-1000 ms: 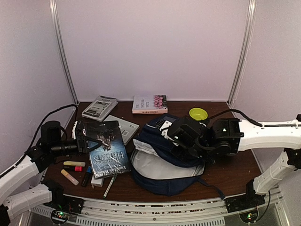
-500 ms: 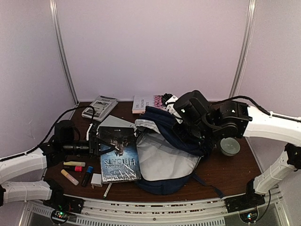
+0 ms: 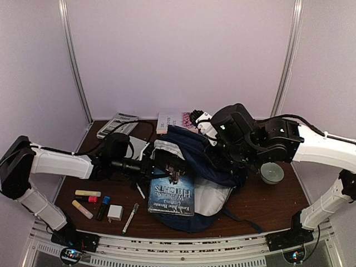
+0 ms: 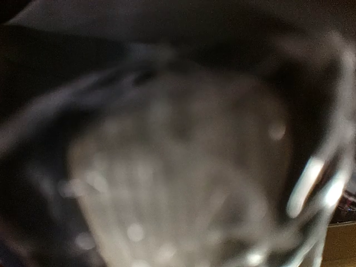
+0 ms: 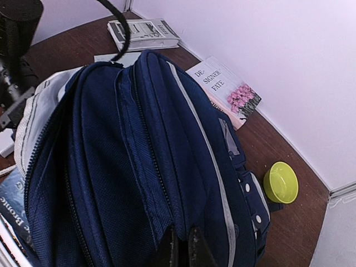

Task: Pack the student bag
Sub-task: Place the book in the largest pocket of the bag.

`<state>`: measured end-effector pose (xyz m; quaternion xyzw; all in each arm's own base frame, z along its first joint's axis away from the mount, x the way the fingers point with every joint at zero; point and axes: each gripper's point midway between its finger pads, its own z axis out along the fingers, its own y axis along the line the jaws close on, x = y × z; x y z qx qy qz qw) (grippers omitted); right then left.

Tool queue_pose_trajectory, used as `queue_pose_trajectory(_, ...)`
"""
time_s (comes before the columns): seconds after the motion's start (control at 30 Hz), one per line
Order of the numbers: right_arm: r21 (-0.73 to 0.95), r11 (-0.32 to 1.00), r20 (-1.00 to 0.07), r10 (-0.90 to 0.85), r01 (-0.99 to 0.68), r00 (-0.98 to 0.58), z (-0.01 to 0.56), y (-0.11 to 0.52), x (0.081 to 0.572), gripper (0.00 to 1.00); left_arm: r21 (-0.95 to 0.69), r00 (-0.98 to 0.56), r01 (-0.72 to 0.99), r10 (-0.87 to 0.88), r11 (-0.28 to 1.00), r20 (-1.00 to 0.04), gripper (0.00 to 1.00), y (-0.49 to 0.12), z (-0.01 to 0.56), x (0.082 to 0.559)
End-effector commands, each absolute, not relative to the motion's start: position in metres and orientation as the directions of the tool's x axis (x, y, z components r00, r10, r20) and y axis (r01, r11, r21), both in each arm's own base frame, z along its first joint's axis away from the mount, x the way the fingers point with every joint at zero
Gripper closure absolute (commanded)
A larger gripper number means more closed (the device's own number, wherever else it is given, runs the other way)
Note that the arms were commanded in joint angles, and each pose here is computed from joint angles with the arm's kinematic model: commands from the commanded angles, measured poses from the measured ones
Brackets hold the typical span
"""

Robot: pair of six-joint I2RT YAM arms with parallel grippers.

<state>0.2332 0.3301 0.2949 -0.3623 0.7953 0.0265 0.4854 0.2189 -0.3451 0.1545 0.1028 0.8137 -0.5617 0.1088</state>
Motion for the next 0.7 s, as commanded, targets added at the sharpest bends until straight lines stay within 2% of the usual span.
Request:
queue_pose_trajectory(0.0,-0.163,0.756,-0.915,-0.356,-0.634,-0.19,0.353,0.343,0.223,1.0,-0.905,-0.907,0.422,0.018,0.06,-0.421,1.0,-0.388,0.231,0.235)
queue_pose_trajectory(0.07,-0.154,0.744,-0.915,-0.355,-0.65,-0.19,0.352,0.346,0.219,1.0,-0.92,-0.921,0.39,0.013,0.023,-0.39,1.0,-0.397,0.231,0.243)
queue_pose_trajectory(0.13,-0.148,0.733,-0.916,-0.355,-0.664,-0.186,0.351,0.349,0.216,1.0,-0.936,-0.937,0.35,0.021,0.042,-0.349,1.0,-0.407,0.221,0.25)
queue_pose_trajectory(0.27,-0.143,0.711,-0.916,-0.359,-0.688,-0.181,0.347,0.354,0.21,1.0,-0.943,-0.954,0.297,-0.001,0.148,-0.301,1.0,-0.418,0.194,0.269)
queue_pose_trajectory(0.4,-0.144,0.711,-0.913,-0.364,-0.688,-0.185,0.343,0.356,0.209,1.0,-0.92,-0.947,0.288,-0.059,0.267,-0.314,0.91,-0.419,0.178,0.286)
queue_pose_trajectory(0.47,-0.145,0.714,-0.911,-0.366,-0.685,-0.189,0.341,0.356,0.21,1.0,-0.903,-0.94,0.27,-0.11,0.335,-0.322,0.79,-0.416,0.173,0.296)
queue_pose_trajectory(0.6,-0.159,0.722,-0.906,-0.378,-0.673,-0.192,0.337,0.355,0.213,1.0,-0.886,-0.927,0.266,-0.15,0.38,-0.343,0.42,-0.418,0.175,0.3)
queue_pose_trajectory(0.67,-0.164,0.726,-0.903,-0.383,-0.668,-0.194,0.336,0.354,0.213,1.0,-0.879,-0.92,0.279,-0.155,0.387,-0.361,0.32,-0.417,0.179,0.297)
